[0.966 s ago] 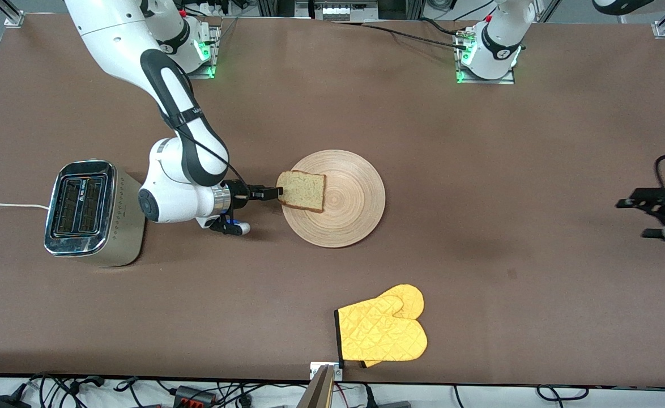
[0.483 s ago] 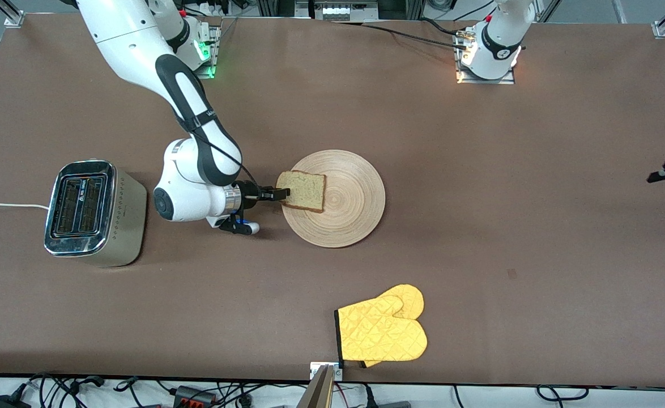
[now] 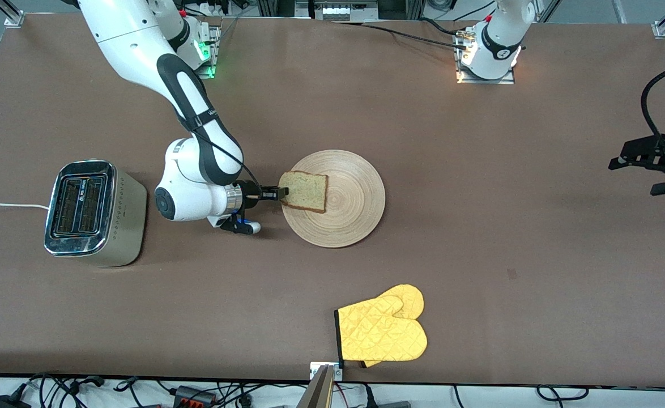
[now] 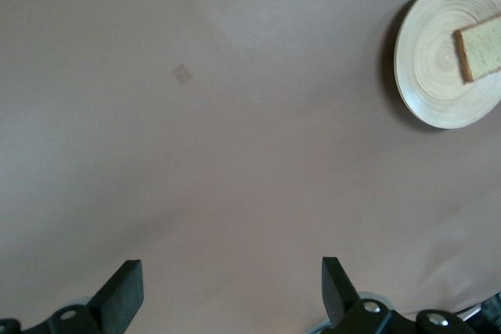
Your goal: Move plate and put bread in toaster
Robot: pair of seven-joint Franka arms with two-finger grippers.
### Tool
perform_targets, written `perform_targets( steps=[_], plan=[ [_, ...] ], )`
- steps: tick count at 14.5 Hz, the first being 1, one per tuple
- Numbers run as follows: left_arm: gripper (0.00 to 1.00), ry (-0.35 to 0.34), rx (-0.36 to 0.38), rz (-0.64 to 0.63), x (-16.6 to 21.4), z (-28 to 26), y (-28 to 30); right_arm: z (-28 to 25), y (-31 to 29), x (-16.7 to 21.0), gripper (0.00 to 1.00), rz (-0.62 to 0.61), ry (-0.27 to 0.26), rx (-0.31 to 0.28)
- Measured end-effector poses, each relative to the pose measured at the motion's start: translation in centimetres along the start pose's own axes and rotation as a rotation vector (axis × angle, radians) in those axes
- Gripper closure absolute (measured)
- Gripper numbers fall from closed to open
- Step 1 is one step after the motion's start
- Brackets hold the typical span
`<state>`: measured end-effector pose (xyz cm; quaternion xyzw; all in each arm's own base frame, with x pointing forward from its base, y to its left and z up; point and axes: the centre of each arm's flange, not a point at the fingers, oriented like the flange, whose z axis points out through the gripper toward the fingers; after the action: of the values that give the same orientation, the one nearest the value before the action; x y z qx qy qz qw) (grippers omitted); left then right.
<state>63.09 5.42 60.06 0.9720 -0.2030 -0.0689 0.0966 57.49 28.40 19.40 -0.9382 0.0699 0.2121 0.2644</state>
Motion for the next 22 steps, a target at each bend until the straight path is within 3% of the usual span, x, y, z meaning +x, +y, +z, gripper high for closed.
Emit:
perform_targets(
  steps=[1, 4, 5, 9, 10, 14, 17, 22],
  plan=[
    [0.0, -0.005, 0.005, -0.064, -0.5, -0.1, 0.5, 0.0, 0.0, 0.0, 0.68, 0.0, 0.0, 0.0],
    [0.0, -0.019, 0.017, -0.353, -1.1, 0.6, 2.1, -0.1, 0.2, 0.1, 0.74, 0.002, 0.002, 0.0],
    [0.0, -0.022, 0.032, -0.397, -0.8, 1.1, 2.9, -0.2, 0.2, 0.1, 0.77, 0.002, 0.003, 0.0],
    [0.0, 0.013, 0.201, -0.395, -0.4, 3.6, 8.0, -0.2, 0.1, 0.1, 0.88, -0.001, 0.004, 0.001],
    [0.0, 0.018, 0.219, -0.395, -1.0, 4.1, 8.8, -0.3, 0.0, 0.1, 0.93, -0.002, 0.005, 0.001],
    [0.0, 0.062, 0.24, -0.392, -2.2, 4.2, 9.9, -1.4, -0.7, 0.1, 0.93, -0.041, 0.024, -0.031],
    [0.0, 0.053, 0.239, -0.372, -2.2, 5.0, 11.4, -4.2, -2.1, -0.3, 0.93, -0.095, 0.042, -0.107],
    [0.0, 0.039, 0.261, -0.352, -3.2, 6.5, 13.6, -14.5, -5.5, -2.7, 0.93, -0.135, 0.086, -0.358]
  ],
)
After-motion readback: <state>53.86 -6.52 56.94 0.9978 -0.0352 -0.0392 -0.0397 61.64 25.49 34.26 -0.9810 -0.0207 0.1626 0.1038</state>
